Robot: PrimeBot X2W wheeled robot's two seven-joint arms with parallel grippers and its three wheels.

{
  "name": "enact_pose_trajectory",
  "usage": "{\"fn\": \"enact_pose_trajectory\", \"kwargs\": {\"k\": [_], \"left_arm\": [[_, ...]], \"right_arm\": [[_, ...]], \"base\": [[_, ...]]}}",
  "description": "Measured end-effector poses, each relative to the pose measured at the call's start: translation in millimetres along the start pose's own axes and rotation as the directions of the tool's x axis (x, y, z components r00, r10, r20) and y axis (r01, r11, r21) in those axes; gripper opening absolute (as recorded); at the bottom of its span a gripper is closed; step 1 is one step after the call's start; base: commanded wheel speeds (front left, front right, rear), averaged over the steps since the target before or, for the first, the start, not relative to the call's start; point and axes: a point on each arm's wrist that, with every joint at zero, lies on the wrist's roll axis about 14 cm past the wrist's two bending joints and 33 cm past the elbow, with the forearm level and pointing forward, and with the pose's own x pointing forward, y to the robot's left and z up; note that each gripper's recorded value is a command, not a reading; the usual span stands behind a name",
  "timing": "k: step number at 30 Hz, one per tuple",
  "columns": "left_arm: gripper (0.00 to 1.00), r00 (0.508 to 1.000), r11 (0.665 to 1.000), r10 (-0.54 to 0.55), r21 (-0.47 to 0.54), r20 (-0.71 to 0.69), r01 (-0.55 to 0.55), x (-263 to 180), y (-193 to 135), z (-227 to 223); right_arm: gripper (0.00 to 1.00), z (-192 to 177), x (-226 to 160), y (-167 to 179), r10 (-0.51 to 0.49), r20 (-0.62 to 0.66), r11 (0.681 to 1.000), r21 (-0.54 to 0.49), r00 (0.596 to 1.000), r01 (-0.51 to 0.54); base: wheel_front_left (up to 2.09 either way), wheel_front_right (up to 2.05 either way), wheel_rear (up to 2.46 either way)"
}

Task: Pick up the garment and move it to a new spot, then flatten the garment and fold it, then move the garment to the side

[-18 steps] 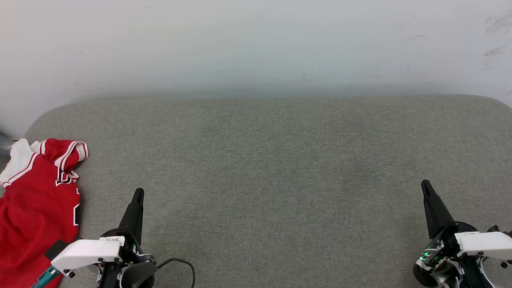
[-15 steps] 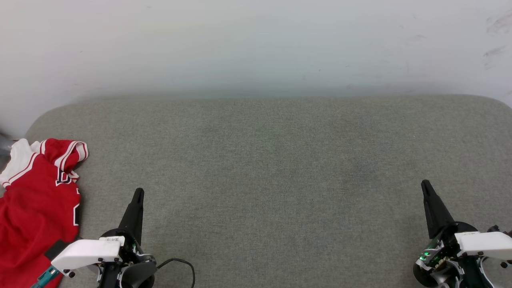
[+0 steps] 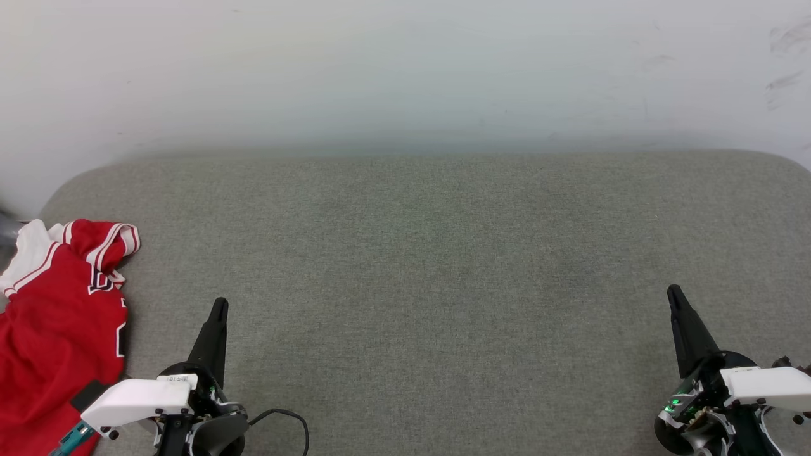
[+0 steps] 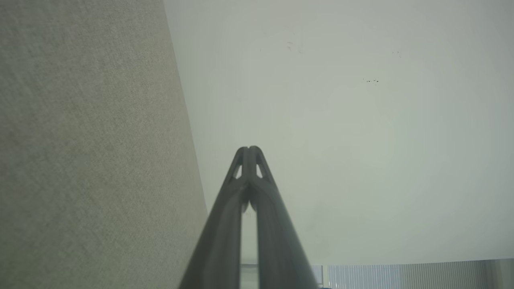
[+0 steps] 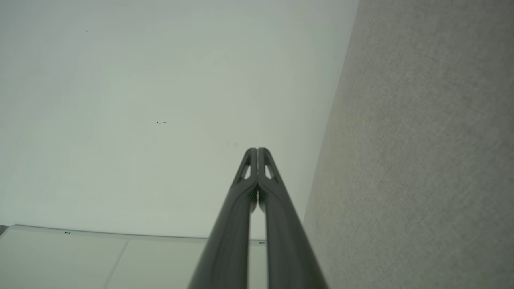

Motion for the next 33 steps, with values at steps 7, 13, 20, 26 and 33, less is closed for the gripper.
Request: {"fn": "enact_pose_trajectory", "kwargs": {"k": [7,13,20,26,33], "left_arm": [[0.0,1.0,1.0,0.0,0.0,0.0,0.0,0.0,0.0,0.0],[1.0,0.999,0.999,0.043,-0.004,-0.001,-0.043,-5.6,14.2,-0.9],[1.0,0.999,0.999,0.048,0.0,-0.011,-0.048,-8.5,16.4,-8.9],[1.0,1.0,1.0,0.022,0.011,-0.015,-0.022,-7.1,8.2,-15.5],[1.0,1.0,0.998,-0.014,0.06,-0.021,0.016,-5.6,-3.8,-22.9]], "right_arm": [[0.0,0.0,0.0,0.0,0.0,0.0,1.0,0.0,1.0,0.0],[1.0,0.5,-6.0,-14.1,-0.042,0.002,0.999,0.003,0.999,0.042],[1.0,-1.0,-10.1,-16.2,-0.046,0.014,0.999,-0.009,0.999,0.047],[1.0,-3.7,-9.1,-8.1,-0.02,0.023,0.999,-0.026,1.0,0.021],[1.0,-4.3,-11.3,-4.5,-0.008,0.032,0.995,-0.1,0.999,0.012]], "base": [[0.0,0.0,0.0],[0.0,0.0,0.0],[0.0,0.0,0.0],[0.0,0.0,0.0],[0.0,0.0,0.0]]}}
